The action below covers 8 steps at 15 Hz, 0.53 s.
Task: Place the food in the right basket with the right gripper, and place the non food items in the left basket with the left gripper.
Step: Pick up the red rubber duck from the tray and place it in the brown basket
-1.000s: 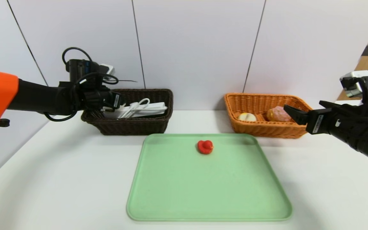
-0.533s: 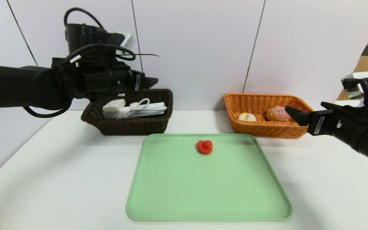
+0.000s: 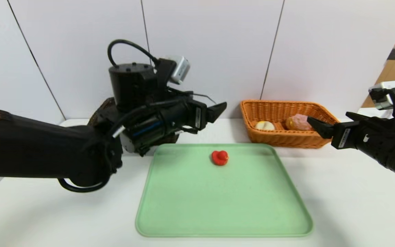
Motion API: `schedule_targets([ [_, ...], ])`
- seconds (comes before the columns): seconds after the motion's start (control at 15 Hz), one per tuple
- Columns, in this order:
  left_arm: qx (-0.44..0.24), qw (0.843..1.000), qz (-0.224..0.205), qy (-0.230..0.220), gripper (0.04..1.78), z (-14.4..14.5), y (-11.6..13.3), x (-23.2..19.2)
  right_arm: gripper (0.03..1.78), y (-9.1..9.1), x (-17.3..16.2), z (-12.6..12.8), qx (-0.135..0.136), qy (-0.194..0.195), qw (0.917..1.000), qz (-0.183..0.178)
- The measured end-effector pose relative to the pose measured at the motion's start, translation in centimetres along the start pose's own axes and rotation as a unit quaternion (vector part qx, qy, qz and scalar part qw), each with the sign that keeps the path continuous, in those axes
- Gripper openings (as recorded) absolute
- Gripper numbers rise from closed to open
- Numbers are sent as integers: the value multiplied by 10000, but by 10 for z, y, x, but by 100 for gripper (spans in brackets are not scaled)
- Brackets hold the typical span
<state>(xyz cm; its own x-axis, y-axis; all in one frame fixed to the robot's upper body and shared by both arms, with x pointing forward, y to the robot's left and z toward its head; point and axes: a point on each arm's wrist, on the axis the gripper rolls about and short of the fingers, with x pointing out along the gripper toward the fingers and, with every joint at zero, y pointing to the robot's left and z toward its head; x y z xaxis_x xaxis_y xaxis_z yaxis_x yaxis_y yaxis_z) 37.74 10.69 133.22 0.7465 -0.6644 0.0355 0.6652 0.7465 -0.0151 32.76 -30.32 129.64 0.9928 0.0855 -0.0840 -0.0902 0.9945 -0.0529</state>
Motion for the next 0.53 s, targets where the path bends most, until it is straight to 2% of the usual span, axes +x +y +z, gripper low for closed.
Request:
schedule_targets([
  [0.27, 13, 9989, 172, -436, 167, -50, -3, 11, 169, 0, -1, -3, -2, 51, 10000, 14],
  [0.53, 14, 9996, 183, -218, 169, -91, -4, 12, 169, 0, -2, -6, -4, 30, 10000, 25],
])
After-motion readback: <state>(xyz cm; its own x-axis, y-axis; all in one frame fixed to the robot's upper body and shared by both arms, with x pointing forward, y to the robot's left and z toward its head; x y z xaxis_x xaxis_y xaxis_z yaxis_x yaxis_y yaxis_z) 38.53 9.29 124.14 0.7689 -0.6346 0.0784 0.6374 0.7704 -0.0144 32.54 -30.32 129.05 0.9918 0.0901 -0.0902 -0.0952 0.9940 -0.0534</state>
